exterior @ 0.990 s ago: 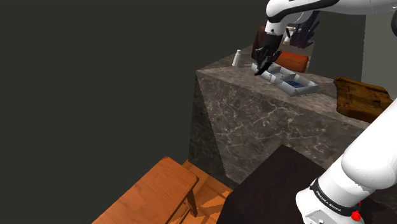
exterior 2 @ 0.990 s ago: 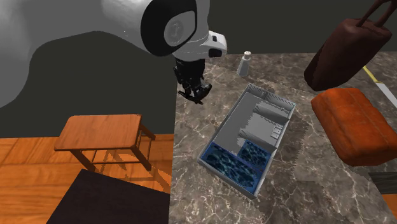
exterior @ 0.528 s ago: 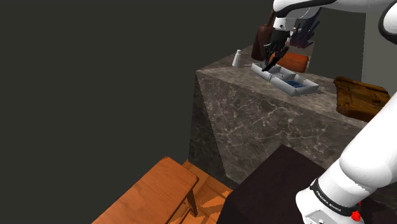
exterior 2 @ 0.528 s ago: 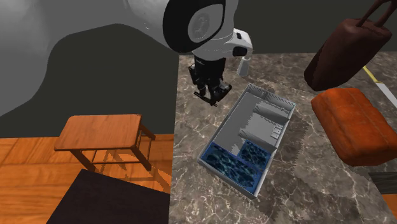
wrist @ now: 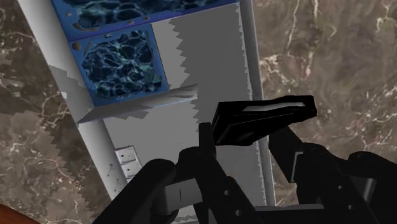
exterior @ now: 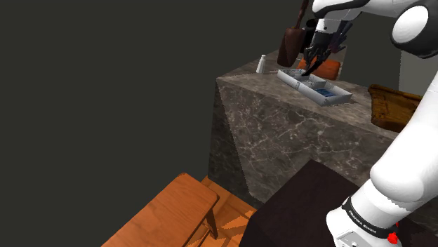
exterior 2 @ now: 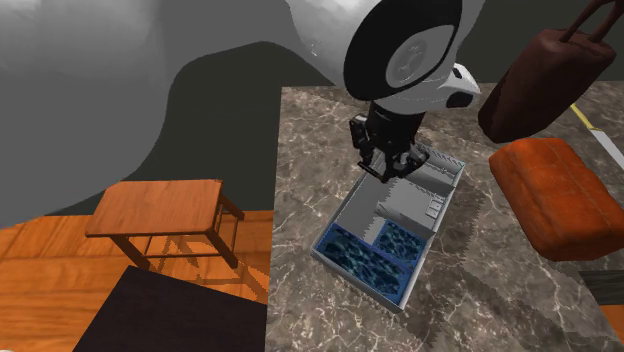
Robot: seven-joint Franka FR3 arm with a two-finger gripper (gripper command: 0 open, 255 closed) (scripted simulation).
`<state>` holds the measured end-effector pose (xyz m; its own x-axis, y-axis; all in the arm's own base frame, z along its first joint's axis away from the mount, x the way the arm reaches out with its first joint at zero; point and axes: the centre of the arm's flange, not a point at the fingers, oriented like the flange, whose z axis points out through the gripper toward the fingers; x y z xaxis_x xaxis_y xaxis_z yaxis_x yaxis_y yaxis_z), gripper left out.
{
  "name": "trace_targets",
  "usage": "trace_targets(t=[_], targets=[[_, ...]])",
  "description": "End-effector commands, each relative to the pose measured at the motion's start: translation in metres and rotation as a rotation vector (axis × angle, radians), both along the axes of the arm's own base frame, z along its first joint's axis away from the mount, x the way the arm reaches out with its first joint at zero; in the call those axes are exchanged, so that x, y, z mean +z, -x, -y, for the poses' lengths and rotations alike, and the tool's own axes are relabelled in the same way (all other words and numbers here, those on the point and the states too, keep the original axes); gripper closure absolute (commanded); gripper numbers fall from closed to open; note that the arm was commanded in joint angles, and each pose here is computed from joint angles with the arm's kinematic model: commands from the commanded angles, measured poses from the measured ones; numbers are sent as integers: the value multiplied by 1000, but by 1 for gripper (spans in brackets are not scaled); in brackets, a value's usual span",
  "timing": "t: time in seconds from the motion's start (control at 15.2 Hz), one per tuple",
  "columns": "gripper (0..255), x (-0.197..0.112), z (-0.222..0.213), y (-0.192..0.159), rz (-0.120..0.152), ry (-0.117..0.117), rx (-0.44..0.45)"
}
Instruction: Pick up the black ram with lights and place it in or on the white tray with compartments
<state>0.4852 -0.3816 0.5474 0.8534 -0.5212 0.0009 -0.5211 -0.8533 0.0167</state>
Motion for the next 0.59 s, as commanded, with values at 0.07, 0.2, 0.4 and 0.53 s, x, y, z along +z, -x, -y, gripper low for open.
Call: trace_targets(t=[0.07,0.2,0.4,0.53], targets=[[255,1,42,8,0,0,2],[255,1,57,10,0,0,2],[255,-14,57,10,0,0,2],[255,-25,57,10,0,0,2]])
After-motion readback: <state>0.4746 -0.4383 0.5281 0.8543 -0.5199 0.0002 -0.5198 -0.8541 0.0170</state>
